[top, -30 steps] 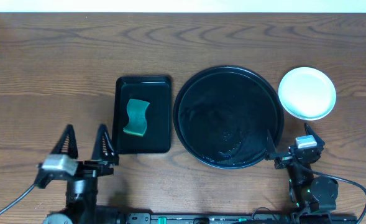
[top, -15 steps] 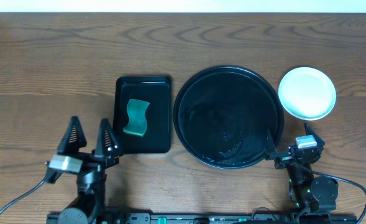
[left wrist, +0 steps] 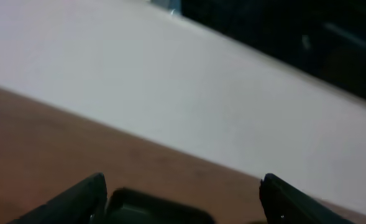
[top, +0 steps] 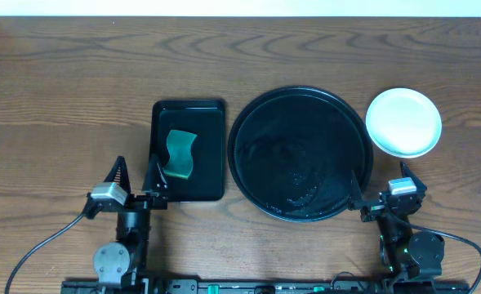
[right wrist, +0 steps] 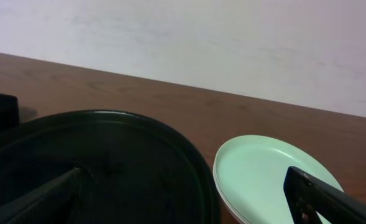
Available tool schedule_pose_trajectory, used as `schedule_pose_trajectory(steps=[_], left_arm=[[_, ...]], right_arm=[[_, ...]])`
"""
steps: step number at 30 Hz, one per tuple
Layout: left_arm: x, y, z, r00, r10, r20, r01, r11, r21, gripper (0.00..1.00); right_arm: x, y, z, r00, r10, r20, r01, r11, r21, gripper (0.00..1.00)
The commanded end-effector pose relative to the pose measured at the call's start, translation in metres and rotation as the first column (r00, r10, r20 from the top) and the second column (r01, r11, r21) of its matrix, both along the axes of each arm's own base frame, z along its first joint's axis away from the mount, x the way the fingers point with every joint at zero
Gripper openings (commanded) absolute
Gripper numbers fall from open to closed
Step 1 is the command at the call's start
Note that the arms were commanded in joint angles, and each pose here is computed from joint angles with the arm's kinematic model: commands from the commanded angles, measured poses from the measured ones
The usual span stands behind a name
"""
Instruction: Clean dirty plates on tray and stack at the side
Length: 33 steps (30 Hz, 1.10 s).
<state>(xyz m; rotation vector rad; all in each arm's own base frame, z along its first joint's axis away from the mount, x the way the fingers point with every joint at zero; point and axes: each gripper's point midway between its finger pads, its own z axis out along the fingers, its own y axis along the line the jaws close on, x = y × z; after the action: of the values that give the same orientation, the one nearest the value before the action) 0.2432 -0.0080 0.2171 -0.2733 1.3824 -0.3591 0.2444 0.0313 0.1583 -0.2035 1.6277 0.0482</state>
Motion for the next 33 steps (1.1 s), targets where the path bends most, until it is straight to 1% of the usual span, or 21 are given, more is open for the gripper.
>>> schedule_pose_trajectory(steps=[1,4,7,9,12,16,18,33], left_arm=[[0.003,0.007,-0.023,0.995,0.029,-0.091,-0.028,1.0,0.009,0.79],[0.003,0.013,-0.054,0.975,0.055,-0.214,-0.052,0.998,0.02,0.79],[0.0,0.017,-0.08,0.945,0.079,-0.316,-0.057,0.995,0.076,0.79],[0.001,0.014,-0.079,0.948,0.075,-0.309,-0.024,0.986,0.165,0.79],[0.001,0.009,-0.079,0.951,0.063,-0.303,0.021,0.964,0.265,0.79],[0.001,0.0,-0.077,0.957,0.033,-0.287,0.084,0.919,0.384,0.79],[0.001,-0.001,-0.077,0.959,0.036,-0.282,0.091,0.9,0.426,0.79],[0.001,-0.001,-0.077,0.958,0.034,-0.284,0.089,0.908,0.41,0.79]], right_arm=[[0.0,0.0,0.0,1.0,0.0,0.003,0.0,1.0,-0.014,0.99],[0.0,0.0,0.0,1.0,0.0,0.003,0.0,1.0,-0.014,0.99],[0.0,0.0,0.0,1.0,0.0,0.003,0.0,1.0,-0.014,0.99],[0.0,0.0,0.0,1.0,0.0,0.003,0.0,1.0,-0.014,0.99],[0.0,0.0,0.0,1.0,0.0,0.003,0.0,1.0,-0.014,0.99],[0.0,0.0,0.0,1.0,0.0,0.003,0.0,1.0,-0.014,0.99],[0.0,0.0,0.0,1.0,0.0,0.003,0.0,1.0,-0.014,0.99],[0.0,0.0,0.0,1.0,0.0,0.003,0.0,1.0,-0.014,0.99]])
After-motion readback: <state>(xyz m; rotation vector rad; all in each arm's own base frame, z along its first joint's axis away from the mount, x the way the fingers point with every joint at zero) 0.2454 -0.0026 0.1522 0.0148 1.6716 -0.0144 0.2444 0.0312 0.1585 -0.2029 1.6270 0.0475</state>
